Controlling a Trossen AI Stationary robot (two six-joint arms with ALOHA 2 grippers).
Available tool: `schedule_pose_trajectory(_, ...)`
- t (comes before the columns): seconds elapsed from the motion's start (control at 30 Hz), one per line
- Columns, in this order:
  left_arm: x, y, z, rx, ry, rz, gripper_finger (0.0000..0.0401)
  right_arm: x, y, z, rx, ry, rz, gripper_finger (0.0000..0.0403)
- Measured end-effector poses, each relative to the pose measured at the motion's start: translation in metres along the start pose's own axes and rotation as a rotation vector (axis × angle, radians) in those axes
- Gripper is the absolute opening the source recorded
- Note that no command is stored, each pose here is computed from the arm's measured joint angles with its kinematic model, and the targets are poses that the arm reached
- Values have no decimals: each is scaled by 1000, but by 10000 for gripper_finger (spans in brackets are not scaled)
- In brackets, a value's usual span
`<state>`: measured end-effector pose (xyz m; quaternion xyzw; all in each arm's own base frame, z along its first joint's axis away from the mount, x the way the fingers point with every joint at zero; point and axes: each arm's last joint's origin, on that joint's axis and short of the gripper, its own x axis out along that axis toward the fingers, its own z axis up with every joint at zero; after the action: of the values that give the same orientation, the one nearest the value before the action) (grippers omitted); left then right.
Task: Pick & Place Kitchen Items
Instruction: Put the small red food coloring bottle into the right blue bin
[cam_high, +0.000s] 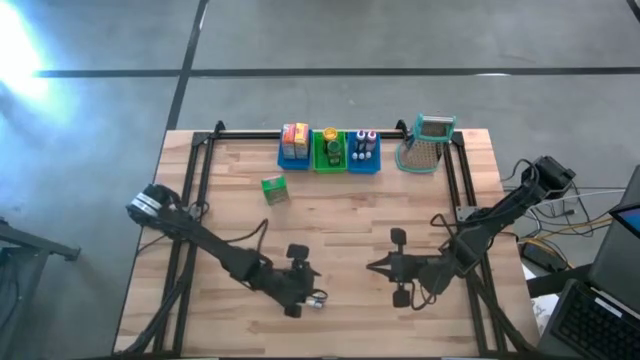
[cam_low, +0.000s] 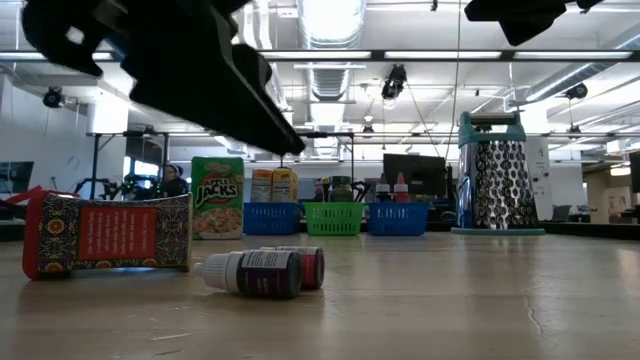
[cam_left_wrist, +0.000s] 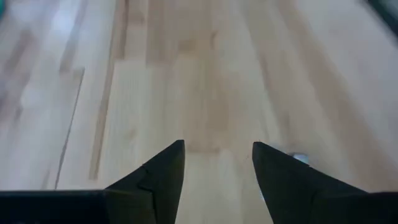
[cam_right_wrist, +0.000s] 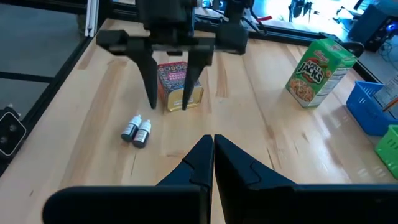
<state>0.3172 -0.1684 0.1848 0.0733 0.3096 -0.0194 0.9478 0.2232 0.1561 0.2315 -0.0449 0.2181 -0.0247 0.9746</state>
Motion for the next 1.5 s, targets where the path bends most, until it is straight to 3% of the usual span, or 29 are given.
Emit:
schedule_pose_trajectory(0.57, 11, -17, -14, -37, 73, -51, 195, 0, 0, -1, 6, 5, -2, 8)
schedule_pose_trajectory(0.83, 16, -20, -18, 3, 93, -37, 194, 0, -1, -1, 1, 0, -20, 8)
schedule_pose_trajectory(1.1, 21, -23, -2, 80, 199, -13, 194, 0, -1, -1, 1, -1, -20, 8)
schedule_pose_trajectory(1.5, 18, -21, 7, 42, 245, -22, 194, 0, 0, -1, -1, -1, -19, 8)
